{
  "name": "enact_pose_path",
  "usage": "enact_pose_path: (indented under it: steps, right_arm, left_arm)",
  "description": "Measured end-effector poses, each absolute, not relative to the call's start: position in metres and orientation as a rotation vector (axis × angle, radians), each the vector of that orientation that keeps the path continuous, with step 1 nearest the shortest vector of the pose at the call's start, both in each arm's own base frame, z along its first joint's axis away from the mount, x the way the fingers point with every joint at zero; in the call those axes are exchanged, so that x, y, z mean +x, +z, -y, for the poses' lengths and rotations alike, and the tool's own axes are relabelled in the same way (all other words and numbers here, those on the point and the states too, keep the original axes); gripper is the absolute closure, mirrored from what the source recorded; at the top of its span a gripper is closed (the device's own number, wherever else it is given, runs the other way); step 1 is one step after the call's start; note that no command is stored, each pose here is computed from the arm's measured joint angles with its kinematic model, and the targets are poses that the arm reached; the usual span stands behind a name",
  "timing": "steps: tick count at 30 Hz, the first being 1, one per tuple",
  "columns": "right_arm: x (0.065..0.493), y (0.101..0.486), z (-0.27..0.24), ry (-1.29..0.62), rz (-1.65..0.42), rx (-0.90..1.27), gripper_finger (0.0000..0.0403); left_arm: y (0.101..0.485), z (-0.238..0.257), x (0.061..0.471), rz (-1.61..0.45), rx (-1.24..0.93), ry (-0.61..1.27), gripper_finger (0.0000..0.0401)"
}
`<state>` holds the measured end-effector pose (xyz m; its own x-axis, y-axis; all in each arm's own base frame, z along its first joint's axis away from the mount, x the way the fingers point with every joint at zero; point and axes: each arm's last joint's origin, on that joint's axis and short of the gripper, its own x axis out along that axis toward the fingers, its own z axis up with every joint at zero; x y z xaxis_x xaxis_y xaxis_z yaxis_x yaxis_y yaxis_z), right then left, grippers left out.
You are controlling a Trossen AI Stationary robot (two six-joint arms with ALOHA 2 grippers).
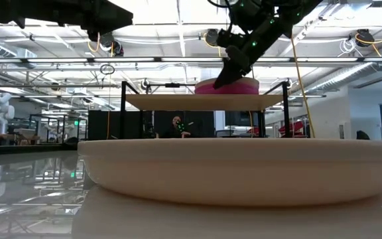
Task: Place and stack plates onto a shelf
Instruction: Adjust the stacked bowls on the shelf, then put the brown plate on the shelf
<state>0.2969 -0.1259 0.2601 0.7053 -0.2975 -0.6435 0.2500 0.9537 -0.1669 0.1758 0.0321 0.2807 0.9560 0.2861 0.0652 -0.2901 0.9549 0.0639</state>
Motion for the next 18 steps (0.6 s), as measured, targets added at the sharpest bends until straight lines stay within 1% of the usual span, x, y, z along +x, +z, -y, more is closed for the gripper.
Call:
enact_pose_path:
  steps: [2,4,8,12,16,18]
  right_arm:
    - [0.297,0.261,0.122,-0.271,-0.726,-0.064,0.0305]
    - [0.297,0.263,0.114,-0.199,-0.711,-0.048,0.0305]
    - [0.297,0.274,0.085,0.020,-0.666,-0.033,0.0305]
    - [0.299,0.271,0.039,0.183,-0.738,-0.164,0.0305]
    - [0.299,0.254,-0.006,0.250,-0.828,-0.345,0.0305]
    - [0.296,0.241,-0.021,0.270,-0.874,-0.402,0.0305]
  left_arm:
    - [0.280,-0.032,0.176,0.051,0.073,0.292,0.0274]
    - [0.279,-0.032,0.176,0.043,0.072,0.292,0.0274]
    - [0.278,-0.032,0.176,0.026,0.067,0.288,0.0274]
    - [0.276,-0.030,0.176,0.007,0.067,0.278,0.0274]
    - [0.276,-0.028,0.177,0.005,0.066,0.266,0.0274]
    - [0.275,-0.026,0.177,0.003,0.063,0.258,0.0274]
